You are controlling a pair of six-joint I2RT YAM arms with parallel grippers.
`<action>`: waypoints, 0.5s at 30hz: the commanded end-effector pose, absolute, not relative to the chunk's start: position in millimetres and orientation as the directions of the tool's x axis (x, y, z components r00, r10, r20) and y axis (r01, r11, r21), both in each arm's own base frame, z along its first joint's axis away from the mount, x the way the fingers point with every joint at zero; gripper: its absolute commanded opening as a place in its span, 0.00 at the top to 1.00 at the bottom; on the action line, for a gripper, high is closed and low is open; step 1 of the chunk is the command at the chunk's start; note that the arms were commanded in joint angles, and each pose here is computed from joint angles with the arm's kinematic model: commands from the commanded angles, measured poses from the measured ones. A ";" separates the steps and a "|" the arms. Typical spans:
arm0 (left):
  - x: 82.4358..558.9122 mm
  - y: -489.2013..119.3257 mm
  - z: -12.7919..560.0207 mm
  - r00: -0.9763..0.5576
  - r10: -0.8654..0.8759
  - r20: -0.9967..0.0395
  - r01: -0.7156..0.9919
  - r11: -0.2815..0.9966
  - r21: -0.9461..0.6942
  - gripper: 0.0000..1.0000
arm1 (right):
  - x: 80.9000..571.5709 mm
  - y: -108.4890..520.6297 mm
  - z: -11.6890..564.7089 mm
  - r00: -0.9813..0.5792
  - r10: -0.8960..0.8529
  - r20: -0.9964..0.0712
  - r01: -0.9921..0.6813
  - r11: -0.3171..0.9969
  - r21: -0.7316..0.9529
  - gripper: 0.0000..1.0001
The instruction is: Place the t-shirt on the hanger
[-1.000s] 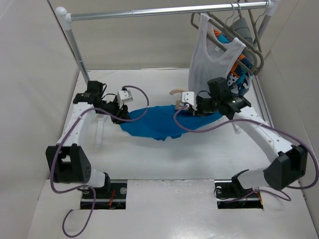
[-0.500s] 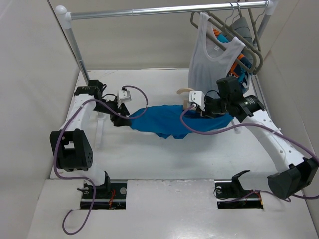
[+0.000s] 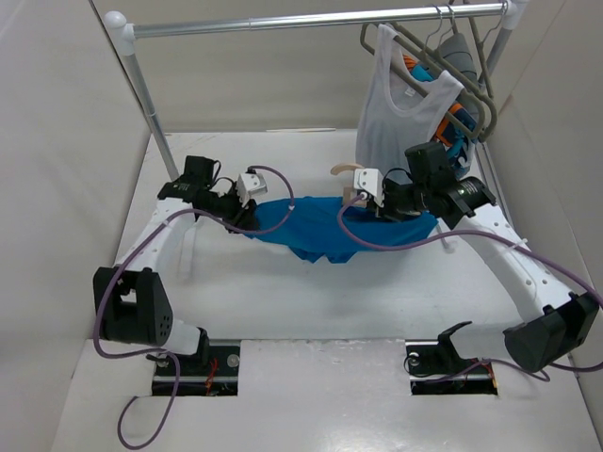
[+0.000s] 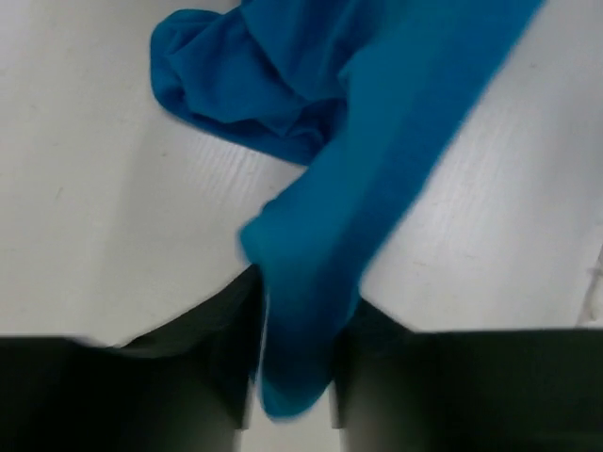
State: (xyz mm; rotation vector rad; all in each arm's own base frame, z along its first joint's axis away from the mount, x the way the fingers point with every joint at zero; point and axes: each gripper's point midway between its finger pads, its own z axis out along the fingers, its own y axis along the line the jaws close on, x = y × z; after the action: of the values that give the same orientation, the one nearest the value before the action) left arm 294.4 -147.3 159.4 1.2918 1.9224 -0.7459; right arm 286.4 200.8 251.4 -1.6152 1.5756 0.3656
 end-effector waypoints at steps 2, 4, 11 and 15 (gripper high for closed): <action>317.8 -143.5 147.6 -0.314 0.556 -0.770 0.908 0.413 -0.072 0.90 | 293.1 216.2 291.0 0.258 -0.610 -0.749 -0.894 0.142 -0.424 1.00; 314.6 -142.8 142.3 -0.334 0.564 -0.755 0.908 0.408 -0.097 1.00 | 293.7 214.5 286.8 0.249 -0.620 -0.744 -0.895 0.146 -0.421 1.00; 337.1 -106.1 165.5 -0.391 0.490 -0.779 0.864 0.488 -0.127 1.00 | 293.6 177.9 266.8 0.126 -0.717 -0.685 -0.901 0.205 -0.381 1.00; 359.7 -66.4 172.2 -0.438 0.474 -0.764 0.807 0.581 -0.101 1.00 | 291.5 153.6 262.7 0.070 -0.755 -0.652 -0.890 0.248 -0.383 1.00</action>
State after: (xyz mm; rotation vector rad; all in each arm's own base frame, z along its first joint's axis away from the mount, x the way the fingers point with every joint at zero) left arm 351.0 -89.1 162.8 1.0701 2.0727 -0.6464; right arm 293.2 177.1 244.6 -1.5747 1.6793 0.3040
